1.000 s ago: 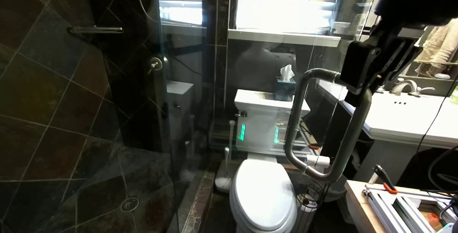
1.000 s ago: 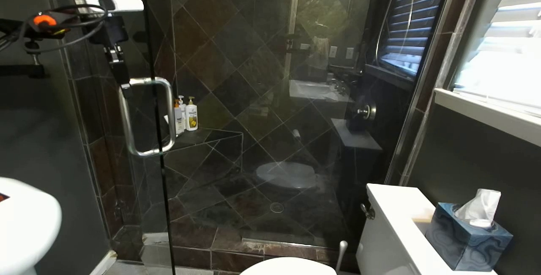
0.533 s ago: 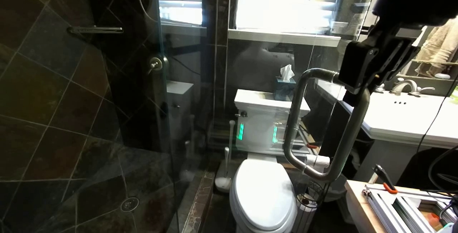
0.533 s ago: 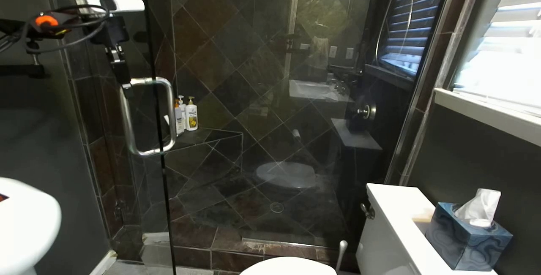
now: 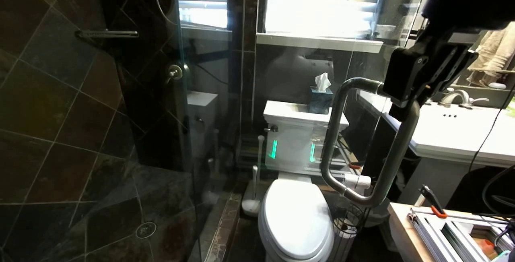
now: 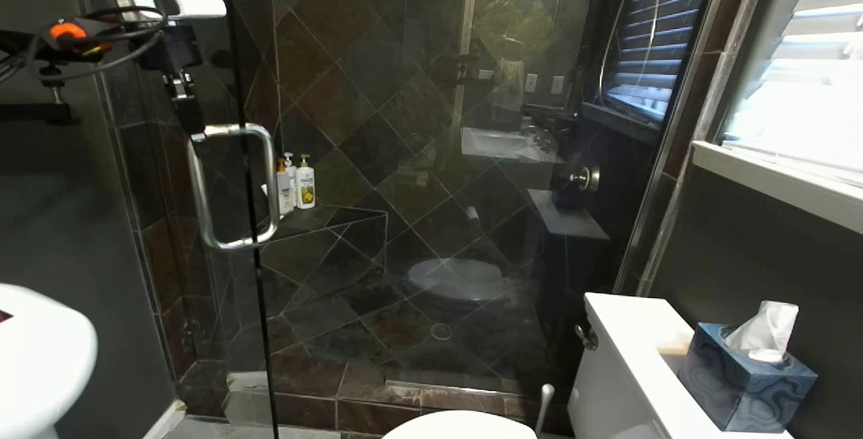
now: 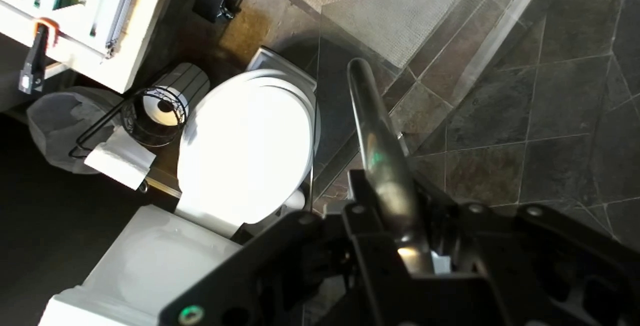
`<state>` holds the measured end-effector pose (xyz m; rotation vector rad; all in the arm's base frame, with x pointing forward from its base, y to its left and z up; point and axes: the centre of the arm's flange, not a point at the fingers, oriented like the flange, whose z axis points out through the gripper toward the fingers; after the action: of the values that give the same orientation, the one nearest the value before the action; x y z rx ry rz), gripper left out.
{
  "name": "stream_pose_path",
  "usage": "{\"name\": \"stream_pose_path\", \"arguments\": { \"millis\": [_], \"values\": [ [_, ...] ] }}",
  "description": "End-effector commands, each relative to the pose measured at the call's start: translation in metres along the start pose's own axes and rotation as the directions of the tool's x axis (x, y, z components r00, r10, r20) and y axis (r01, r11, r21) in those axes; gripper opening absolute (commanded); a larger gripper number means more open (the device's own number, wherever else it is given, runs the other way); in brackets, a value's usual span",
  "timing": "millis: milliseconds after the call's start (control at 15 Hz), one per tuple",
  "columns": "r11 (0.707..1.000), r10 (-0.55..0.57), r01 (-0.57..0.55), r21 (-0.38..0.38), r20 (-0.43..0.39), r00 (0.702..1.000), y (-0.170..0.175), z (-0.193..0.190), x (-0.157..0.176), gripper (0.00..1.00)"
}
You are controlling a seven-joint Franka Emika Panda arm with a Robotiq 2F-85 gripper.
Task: Open the glass door on the left
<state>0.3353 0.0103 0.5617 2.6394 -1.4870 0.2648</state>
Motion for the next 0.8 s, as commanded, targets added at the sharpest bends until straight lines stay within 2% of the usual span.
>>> {"name": "stream_pose_path", "arguments": {
  "millis": [0,400,733],
  "values": [
    [0.999,0.038,-0.036,-0.025,0.074,0.997,0.011,-0.008,-0.034,0.06],
    [0.998,0.052,-0.048,-0.034,0.126,0.991,0.016,-0.012,-0.055,0.06],
    [0.999,0.052,-0.051,-0.014,0.108,0.993,0.019,-0.014,-0.067,0.06]
  ]
}}
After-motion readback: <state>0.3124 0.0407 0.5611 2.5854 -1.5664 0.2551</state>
